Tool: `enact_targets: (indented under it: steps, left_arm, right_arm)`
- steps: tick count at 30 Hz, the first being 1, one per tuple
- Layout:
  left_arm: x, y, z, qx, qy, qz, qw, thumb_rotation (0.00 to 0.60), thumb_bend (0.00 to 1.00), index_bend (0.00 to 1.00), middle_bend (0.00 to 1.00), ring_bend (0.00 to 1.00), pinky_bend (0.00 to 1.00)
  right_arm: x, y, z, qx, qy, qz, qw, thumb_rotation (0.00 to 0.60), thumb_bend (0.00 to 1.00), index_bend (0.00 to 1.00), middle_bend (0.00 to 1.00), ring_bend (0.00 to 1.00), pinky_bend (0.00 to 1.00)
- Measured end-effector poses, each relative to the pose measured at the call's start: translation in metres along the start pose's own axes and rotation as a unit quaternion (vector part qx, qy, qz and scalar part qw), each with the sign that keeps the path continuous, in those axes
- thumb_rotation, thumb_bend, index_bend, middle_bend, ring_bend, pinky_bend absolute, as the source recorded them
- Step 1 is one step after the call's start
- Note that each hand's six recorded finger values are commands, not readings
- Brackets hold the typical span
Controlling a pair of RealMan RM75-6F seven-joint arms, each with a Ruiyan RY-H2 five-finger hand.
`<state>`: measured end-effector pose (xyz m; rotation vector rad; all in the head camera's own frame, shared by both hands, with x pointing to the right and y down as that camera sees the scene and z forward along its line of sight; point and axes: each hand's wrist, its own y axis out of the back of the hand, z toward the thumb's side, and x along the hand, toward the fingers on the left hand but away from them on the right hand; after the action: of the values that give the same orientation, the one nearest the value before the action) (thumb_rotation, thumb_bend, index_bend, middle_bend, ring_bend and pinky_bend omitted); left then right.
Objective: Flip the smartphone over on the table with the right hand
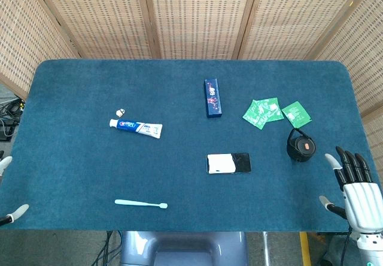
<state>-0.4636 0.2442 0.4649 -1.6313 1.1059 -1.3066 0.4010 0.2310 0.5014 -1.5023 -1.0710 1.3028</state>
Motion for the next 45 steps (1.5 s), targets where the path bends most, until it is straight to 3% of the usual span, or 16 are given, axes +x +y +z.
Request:
enact_targets:
  steps: [9, 18, 25, 31, 37, 45]
  left_arm:
    - [0.001, 0.0, -0.001, 0.0, 0.002, 0.0, 1.0, 0.6, 0.0, 0.0, 0.0, 0.0, 0.0]
    - [0.009, -0.004, -0.004, 0.005, 0.014, -0.004, 0.9999, 0.6, 0.0, 0.0, 0.0, 0.0, 0.0]
    - [0.024, -0.014, -0.012, 0.012, 0.041, -0.022, 0.9988, 0.6, 0.0, 0.0, 0.0, 0.0, 0.0]
    - [0.036, -0.019, -0.019, 0.014, 0.06, -0.028, 0.9977, 0.6, 0.0, 0.0, 0.0, 0.0, 0.0]
    - [0.042, -0.022, -0.025, 0.014, 0.072, -0.037, 0.9966, 0.6, 0.0, 0.0, 0.0, 0.0, 0.0]
    - [0.046, -0.024, -0.026, 0.016, 0.077, -0.041, 0.9961, 0.6, 0.0, 0.0, 0.0, 0.0, 0.0]
  right_arm:
    - [-0.003, -0.006, 0.003, 0.001, 0.005, 0.013, 0.9999, 0.6, 0.0, 0.0, 0.0, 0.0, 0.0]
    - [-0.047, -0.033, 0.035, 0.024, 0.075, 0.07, 0.9944, 0.6, 0.0, 0.0, 0.0, 0.0, 0.0]
    - [-0.116, -0.075, 0.095, 0.018, 0.147, 0.16, 0.976, 0.6, 0.0, 0.13, 0.0, 0.0, 0.0]
    - [-0.155, -0.118, 0.147, -0.036, 0.155, 0.22, 0.9624, 0.6, 0.07, 0.23, 0.0, 0.0, 0.0]
    - [-0.166, -0.159, 0.188, -0.061, 0.153, 0.265, 0.9502, 0.6, 0.18, 0.26, 0.0, 0.0, 0.0]
    - [-0.171, -0.188, 0.208, -0.046, 0.141, 0.282, 0.9478, 0.6, 0.21, 0.28, 0.0, 0.0, 0.0]
